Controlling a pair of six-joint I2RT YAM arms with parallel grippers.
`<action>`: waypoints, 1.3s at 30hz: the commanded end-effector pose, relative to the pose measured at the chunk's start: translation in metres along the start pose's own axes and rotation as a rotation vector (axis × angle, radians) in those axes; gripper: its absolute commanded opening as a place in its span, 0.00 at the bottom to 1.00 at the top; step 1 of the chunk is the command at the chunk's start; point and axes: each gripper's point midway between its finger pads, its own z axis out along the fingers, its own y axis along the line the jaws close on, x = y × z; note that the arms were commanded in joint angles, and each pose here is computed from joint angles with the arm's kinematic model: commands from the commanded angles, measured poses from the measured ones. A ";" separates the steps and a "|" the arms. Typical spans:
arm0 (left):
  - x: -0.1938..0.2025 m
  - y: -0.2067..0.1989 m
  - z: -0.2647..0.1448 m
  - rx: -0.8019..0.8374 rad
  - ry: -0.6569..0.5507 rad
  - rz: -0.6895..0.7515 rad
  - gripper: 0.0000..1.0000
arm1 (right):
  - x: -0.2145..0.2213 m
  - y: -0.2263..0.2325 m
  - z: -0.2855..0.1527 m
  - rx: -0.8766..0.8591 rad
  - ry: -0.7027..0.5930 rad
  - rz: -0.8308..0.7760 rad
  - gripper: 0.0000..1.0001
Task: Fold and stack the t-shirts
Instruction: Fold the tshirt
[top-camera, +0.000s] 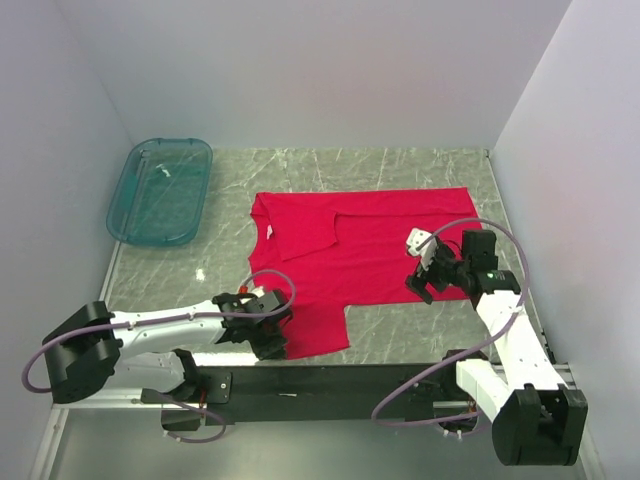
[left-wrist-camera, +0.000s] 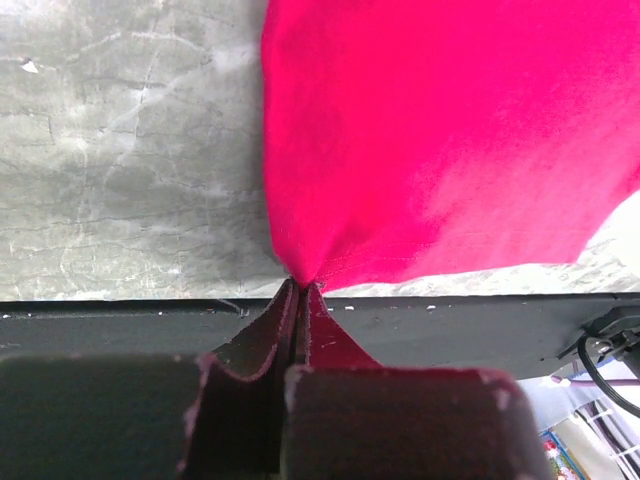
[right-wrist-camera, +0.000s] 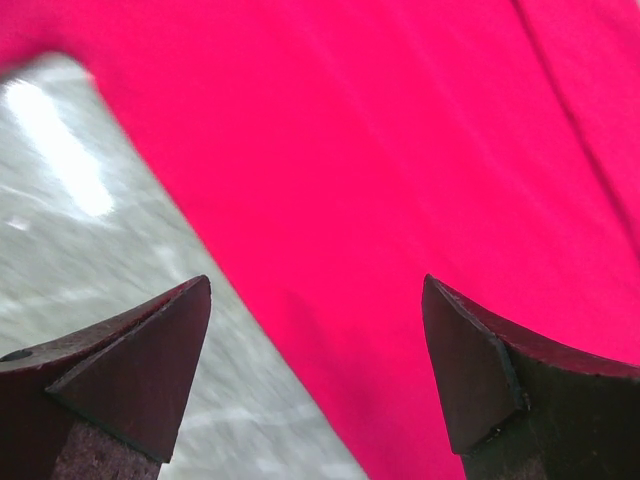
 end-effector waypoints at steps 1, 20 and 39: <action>-0.007 -0.012 -0.010 0.042 -0.034 0.021 0.00 | 0.010 -0.033 -0.024 0.130 0.149 -0.068 0.92; -0.008 -0.024 -0.018 0.127 -0.030 0.071 0.00 | 0.213 -0.115 -0.135 0.319 0.871 0.372 0.73; -0.008 -0.024 -0.015 0.112 -0.013 0.074 0.00 | 0.227 -0.095 -0.103 0.037 0.757 0.278 0.51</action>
